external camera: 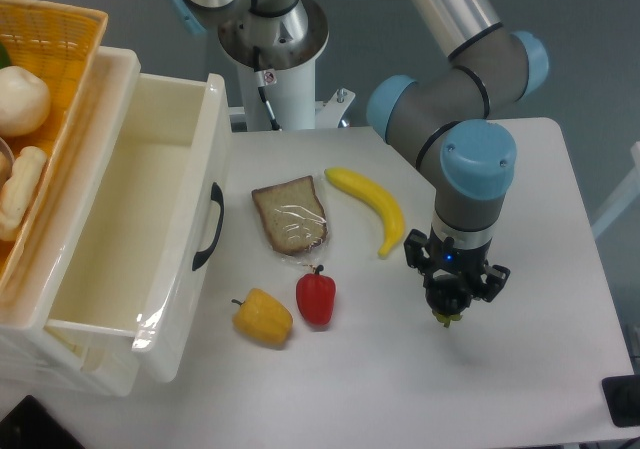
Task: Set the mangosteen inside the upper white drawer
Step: 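Lower the gripper onto the dark mangosteen and close on it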
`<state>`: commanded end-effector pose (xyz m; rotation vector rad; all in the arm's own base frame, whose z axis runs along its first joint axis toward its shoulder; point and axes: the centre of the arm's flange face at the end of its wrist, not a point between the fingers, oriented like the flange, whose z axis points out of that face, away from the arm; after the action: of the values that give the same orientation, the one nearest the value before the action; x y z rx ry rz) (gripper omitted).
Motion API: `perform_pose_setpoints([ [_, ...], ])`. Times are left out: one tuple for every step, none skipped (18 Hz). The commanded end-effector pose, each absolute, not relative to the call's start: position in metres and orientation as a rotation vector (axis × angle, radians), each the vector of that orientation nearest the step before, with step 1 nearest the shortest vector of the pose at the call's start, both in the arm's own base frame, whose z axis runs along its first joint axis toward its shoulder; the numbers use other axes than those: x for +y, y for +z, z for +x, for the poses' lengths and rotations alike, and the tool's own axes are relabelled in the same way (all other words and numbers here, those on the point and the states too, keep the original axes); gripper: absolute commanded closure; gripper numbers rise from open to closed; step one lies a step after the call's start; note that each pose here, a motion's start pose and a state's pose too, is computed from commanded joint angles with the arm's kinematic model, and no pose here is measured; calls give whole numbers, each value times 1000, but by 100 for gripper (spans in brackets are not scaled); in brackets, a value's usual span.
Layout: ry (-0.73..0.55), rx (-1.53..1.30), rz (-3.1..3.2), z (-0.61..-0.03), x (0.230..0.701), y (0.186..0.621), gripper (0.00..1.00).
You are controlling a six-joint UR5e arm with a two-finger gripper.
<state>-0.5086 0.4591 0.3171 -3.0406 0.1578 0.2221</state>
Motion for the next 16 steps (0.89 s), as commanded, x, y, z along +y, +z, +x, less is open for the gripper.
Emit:
perform_pose_setpoints([
  [221,160,-3042,-506,459,319,100],
  [217,159,-3056,-505,458,319,100],
  [225,167,-3074,-503,457,322,100],
  [233,165,-3073,-502,455,330,100],
  [231,165,-3074,-501,455,334,100],
  [227,167,-3075,-500,455,335,100],
  [230,170,-3075,-499,456,336,100],
  [235,179,-3071,-493,459,340,100],
  [237,197,-3068,-485,464,342,100],
  [235,207,-3063,-479,470,342,100],
  [235,216,-3054,-473,475,345,100],
  [239,226,-3030,-466,478,354,100],
  [240,237,-2991,-455,480,370,100],
  [227,234,-2953,-446,480,381,100],
  [216,224,-2919,-437,479,393,100],
  [219,220,-2896,-426,475,408,100],
])
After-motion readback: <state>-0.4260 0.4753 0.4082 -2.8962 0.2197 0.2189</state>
